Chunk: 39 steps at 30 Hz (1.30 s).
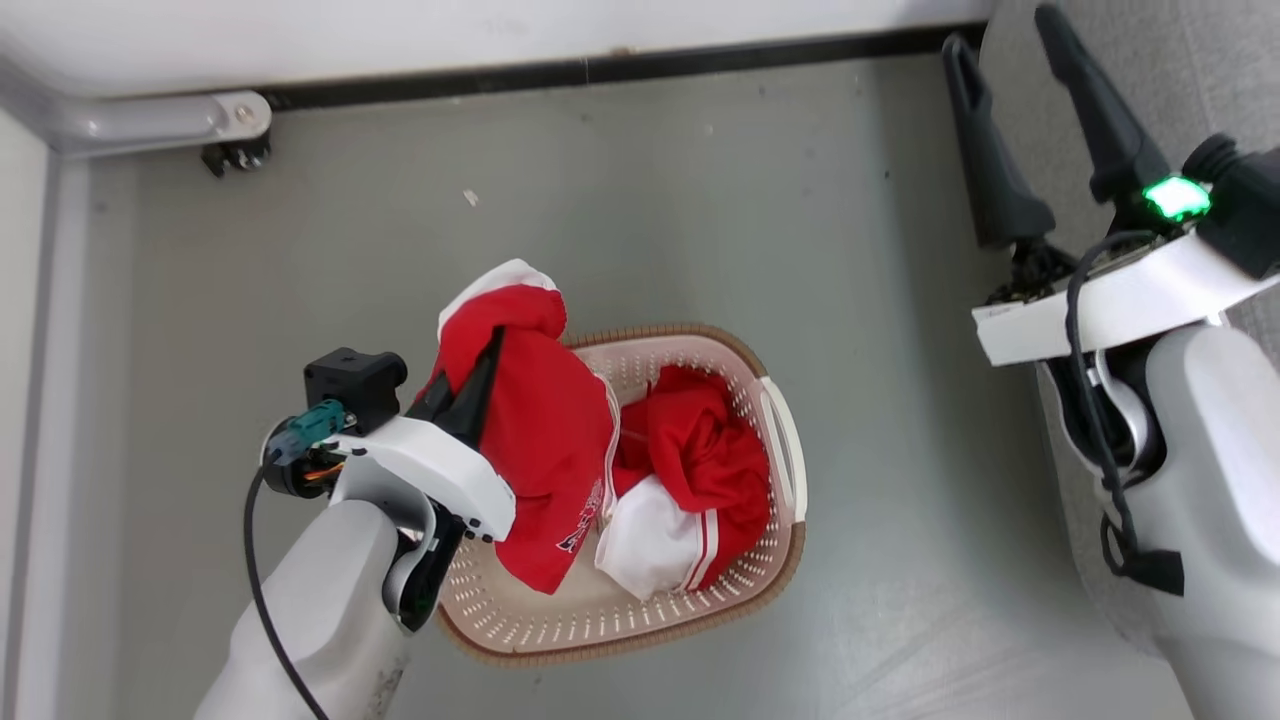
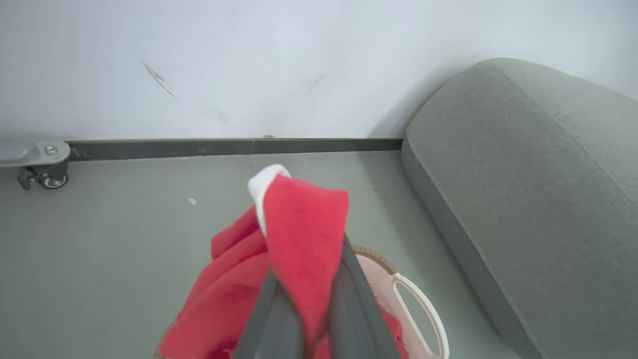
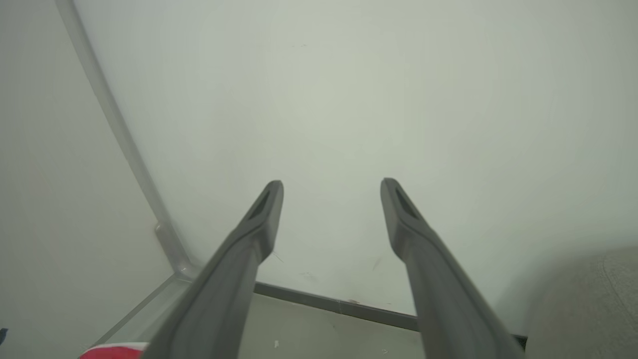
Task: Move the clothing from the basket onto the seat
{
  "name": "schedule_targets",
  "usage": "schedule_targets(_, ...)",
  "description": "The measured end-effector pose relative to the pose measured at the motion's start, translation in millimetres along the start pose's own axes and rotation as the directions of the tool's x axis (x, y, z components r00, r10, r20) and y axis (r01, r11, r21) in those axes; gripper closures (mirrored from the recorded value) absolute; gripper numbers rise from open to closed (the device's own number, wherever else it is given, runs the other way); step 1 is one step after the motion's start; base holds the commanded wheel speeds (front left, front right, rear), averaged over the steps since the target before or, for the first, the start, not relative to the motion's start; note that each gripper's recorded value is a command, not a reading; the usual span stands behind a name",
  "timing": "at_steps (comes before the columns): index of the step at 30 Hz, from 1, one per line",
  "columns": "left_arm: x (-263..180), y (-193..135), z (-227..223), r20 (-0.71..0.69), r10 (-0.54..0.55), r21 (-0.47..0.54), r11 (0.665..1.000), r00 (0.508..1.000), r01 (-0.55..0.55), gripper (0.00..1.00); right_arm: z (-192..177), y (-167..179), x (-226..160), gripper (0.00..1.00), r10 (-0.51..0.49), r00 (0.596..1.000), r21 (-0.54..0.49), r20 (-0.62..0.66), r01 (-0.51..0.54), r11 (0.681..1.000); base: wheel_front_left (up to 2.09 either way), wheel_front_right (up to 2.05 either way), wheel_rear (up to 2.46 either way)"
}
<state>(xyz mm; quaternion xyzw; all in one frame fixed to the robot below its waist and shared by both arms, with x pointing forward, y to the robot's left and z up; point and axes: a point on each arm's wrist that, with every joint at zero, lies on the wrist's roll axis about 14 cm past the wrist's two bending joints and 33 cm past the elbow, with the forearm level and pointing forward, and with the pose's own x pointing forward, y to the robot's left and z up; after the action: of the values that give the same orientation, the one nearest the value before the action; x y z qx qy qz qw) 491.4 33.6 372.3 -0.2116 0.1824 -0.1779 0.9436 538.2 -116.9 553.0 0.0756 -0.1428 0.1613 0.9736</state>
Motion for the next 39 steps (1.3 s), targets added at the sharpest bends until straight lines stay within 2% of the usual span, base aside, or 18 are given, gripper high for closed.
schedule_targets(14,-37.5,-5.7,87.8,0.249,0.003,0.001,1.0,0.969,-0.004,1.0,32.2,19.4,-24.0,0.0,0.019,1.0,-0.008,0.014,-0.019,1.0,0.0,0.0,0.0)
schedule_targets(27,-85.9,-2.5,153.4,0.44,0.03,0.021,0.999,0.898,-0.044,1.0,48.5,26.1,-58.2,0.0,-0.004,1.0,0.0,-0.001,0.004,1.0,0.0,0.0,0.0)
schedule_targets(39,-129.3,1.8,175.1,0.52,0.069,0.063,0.991,0.852,-0.119,1.0,60.7,24.4,-87.9,0.0,-0.039,0.999,-0.009,-0.005,0.039,0.999,0.0,0.0,0.0)
